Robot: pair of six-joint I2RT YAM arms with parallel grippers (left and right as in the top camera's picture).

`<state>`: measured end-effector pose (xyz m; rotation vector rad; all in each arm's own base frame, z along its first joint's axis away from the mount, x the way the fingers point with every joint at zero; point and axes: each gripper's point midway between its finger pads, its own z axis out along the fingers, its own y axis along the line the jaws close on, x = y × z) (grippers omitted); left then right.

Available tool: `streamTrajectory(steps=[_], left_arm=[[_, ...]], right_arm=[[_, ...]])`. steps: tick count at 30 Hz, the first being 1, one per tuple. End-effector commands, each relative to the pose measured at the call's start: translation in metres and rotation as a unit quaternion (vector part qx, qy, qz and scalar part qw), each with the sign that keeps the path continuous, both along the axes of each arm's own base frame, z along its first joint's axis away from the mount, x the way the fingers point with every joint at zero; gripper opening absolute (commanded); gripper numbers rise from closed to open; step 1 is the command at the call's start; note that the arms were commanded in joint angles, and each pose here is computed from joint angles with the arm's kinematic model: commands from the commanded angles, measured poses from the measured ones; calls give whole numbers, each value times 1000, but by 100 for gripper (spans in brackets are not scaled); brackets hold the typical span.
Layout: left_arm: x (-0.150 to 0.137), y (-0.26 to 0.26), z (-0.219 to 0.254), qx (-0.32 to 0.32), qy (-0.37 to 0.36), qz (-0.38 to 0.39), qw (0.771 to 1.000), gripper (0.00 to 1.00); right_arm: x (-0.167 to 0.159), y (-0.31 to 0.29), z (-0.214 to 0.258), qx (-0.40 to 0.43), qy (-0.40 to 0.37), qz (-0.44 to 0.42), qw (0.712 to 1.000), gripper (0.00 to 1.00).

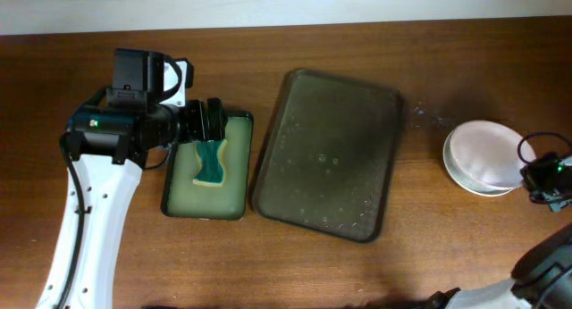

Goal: Clean dirty plates on tray and stack at the side

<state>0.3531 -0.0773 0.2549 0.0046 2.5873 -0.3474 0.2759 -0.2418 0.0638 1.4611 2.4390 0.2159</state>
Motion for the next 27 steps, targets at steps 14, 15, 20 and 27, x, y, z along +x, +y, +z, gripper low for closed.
streamTrajectory(steps=[14, 15, 20, 27], left_arm=[[-1, 0, 5, -3, -7, -2, 1000, 99], [-1, 0, 5, -3, -7, -2, 1000, 99], [-1, 0, 5, -3, -7, -2, 1000, 99], [-1, 0, 5, -3, -7, -2, 1000, 100]], right_arm=[[27, 338, 244, -128, -325, 488, 800, 98], [26, 344, 242, -124, -323, 495, 797, 98], [21, 345, 196, -108, -230, 518, 817, 98], [-13, 302, 274, -324, -390, 492, 708, 98]])
